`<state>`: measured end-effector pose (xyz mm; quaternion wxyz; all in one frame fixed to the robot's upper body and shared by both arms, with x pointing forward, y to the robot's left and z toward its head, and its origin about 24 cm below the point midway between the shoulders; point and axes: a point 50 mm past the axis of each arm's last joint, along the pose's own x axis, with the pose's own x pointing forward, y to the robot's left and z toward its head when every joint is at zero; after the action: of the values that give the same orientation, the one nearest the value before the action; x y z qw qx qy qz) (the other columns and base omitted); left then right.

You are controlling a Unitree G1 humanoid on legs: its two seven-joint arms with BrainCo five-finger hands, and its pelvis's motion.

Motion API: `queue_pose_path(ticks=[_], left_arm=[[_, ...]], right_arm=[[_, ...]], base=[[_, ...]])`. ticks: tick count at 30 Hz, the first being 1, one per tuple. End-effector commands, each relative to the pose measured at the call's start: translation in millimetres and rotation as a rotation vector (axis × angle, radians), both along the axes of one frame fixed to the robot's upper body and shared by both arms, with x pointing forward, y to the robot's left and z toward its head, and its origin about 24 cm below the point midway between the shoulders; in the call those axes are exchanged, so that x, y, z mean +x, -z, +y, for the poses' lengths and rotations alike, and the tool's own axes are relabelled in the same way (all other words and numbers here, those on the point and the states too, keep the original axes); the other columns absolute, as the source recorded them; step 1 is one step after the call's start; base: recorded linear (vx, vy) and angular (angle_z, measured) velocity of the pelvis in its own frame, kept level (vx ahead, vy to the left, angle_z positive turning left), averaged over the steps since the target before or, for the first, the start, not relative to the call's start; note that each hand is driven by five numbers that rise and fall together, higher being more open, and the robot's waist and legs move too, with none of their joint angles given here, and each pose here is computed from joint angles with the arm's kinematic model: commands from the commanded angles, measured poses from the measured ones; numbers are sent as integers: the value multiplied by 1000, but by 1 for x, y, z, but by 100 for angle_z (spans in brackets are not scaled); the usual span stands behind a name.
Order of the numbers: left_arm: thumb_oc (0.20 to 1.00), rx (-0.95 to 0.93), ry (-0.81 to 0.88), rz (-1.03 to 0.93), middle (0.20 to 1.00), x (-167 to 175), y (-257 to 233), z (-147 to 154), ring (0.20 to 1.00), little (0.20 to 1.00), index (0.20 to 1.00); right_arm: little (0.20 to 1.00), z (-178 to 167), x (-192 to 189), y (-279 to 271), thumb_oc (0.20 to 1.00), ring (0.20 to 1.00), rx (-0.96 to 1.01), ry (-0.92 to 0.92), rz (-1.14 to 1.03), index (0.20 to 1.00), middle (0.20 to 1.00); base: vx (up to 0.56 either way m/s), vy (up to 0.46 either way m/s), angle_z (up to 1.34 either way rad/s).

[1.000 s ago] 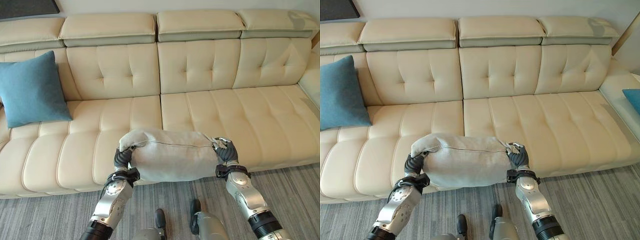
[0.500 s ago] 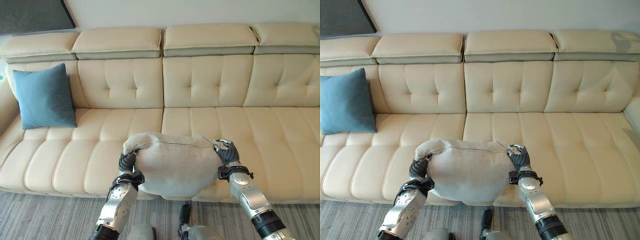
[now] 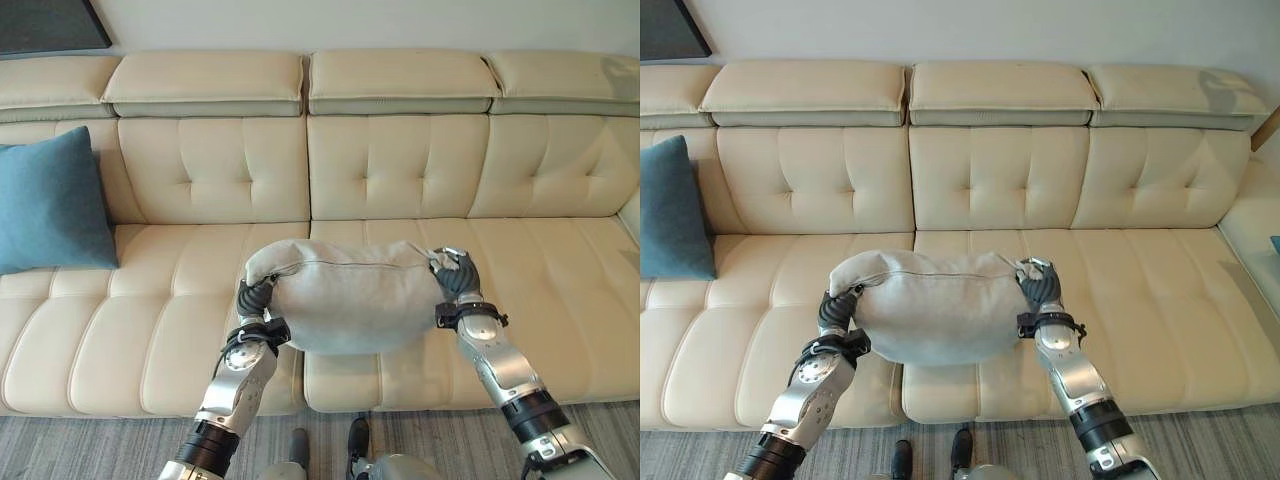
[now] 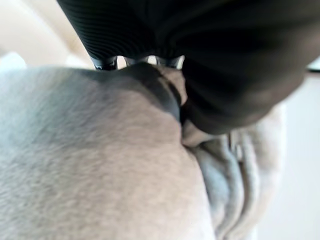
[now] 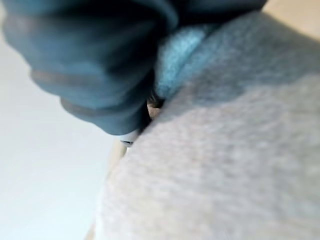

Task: Pick up all the scattered cushions and arrange them neatly on the sofa.

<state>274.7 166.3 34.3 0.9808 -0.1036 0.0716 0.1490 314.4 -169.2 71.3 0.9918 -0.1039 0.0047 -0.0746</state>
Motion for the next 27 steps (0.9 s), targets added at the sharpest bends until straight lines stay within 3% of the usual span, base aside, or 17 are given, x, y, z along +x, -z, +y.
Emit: queue_pose_path(ticks=[1,10,27], left_arm=[[200,35,97,-311,200,26,-69,-31,200,200,200],[200,145,27,-418,200,67,-119,-27,200,200,200],[200,114,18,-260,200,106,-116,-33,200,200,200]], right_arm=[[200,47,17,-63,200,200,25,-145,-260,200,200],[200,76,44,-112,200,200,-69,-170,-359,200,200],[200,73,79,-128,200,200,-237,-54,-275,200,200]], base=[[120,134,2],[46,82,4],[-13,46,-1]])
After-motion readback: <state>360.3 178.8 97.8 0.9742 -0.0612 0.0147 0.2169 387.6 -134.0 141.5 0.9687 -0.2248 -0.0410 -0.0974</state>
